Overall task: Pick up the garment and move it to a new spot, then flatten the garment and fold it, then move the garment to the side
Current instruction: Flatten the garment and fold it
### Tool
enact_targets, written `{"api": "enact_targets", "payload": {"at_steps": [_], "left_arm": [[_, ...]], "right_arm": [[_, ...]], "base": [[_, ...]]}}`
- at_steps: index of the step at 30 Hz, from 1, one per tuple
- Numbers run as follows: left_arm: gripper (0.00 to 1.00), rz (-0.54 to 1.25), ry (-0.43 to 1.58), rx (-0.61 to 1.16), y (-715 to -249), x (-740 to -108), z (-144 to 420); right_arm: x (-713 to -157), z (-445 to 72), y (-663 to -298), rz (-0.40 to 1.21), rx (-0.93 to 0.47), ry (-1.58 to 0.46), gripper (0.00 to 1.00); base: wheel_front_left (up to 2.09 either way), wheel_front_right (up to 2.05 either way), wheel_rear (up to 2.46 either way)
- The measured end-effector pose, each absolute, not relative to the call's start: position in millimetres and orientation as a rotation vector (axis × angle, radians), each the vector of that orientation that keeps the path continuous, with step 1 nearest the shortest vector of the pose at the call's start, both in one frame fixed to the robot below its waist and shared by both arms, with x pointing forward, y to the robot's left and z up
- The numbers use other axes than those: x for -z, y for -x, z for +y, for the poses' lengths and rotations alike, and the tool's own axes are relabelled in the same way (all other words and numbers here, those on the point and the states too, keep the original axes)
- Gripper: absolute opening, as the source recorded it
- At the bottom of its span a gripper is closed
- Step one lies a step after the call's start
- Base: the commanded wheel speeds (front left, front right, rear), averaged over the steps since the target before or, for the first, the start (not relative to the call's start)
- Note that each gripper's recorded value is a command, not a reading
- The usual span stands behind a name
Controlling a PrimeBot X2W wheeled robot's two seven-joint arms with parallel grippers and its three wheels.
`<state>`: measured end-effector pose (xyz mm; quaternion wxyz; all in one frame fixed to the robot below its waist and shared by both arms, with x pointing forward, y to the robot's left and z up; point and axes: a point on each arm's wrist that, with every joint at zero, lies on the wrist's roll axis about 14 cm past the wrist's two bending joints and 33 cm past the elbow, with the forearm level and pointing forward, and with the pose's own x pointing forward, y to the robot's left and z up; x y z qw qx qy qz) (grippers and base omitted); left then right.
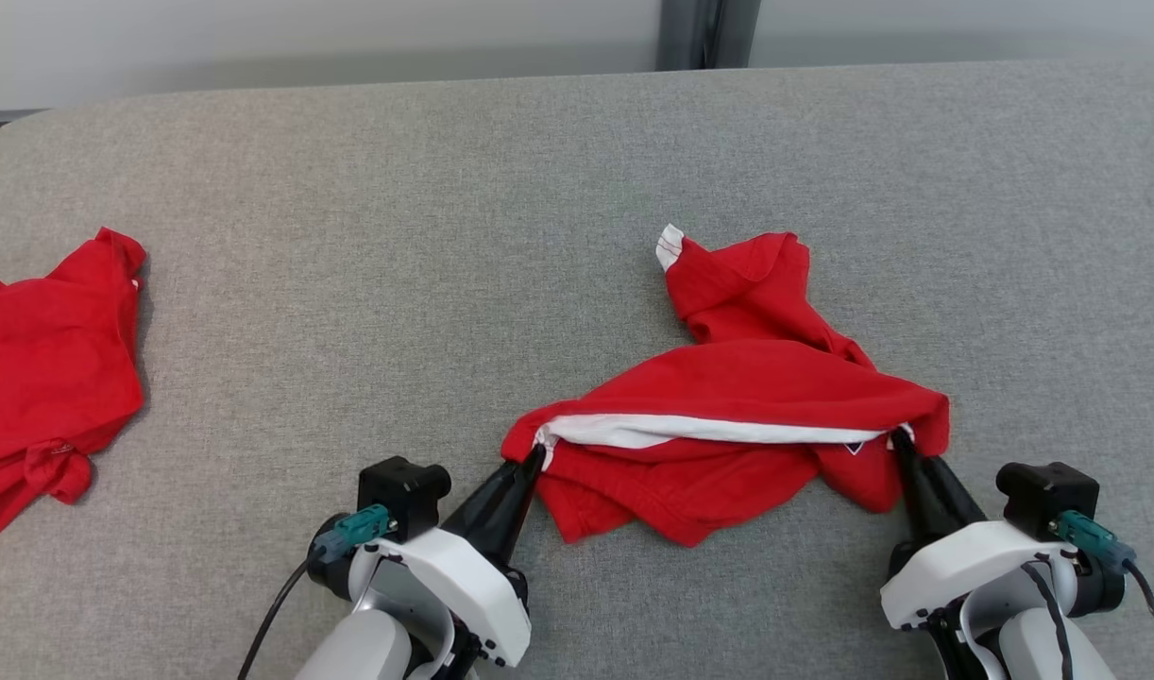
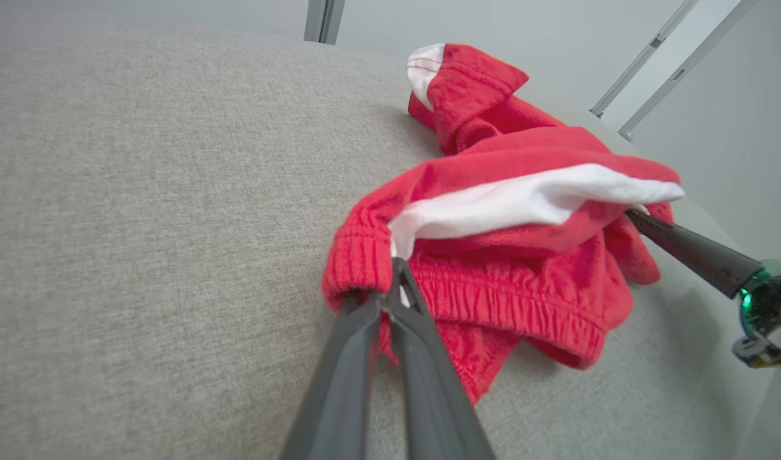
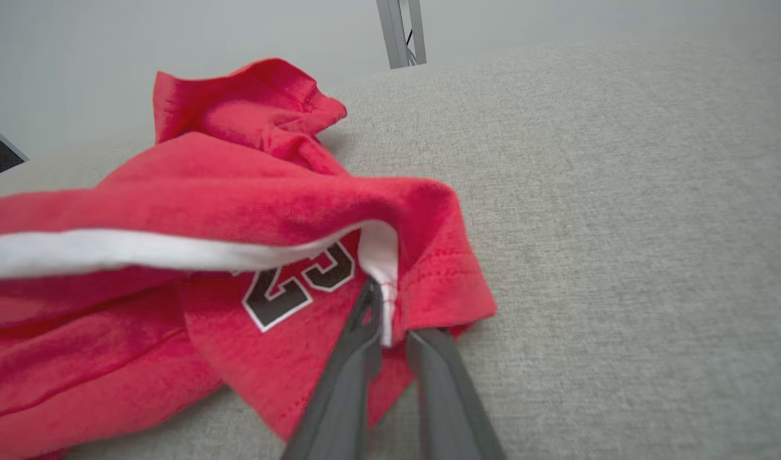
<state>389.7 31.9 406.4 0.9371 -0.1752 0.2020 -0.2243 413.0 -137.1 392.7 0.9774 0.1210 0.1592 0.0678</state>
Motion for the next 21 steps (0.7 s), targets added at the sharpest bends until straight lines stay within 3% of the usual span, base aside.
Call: {"api": "enact_targets", "payload": {"at_steps": [10, 21], "left_arm": [[0.00, 0.134, 0.269, 0.441, -428.8, -472.6, 56.2], [0.00, -0.222, 0.103, 0.474, -466.3, -602.9, 72.3]], "right_arm": [[-441.7, -152.2, -429.9, 0.156, -0.132, -0.198, 0.00], [-582.1, -166.6, -458.7, -0.180, -0.188, -0.062, 0.00]], "base": [[0.00, 0.00, 0.00], [0.00, 0.00, 0.00]]}}
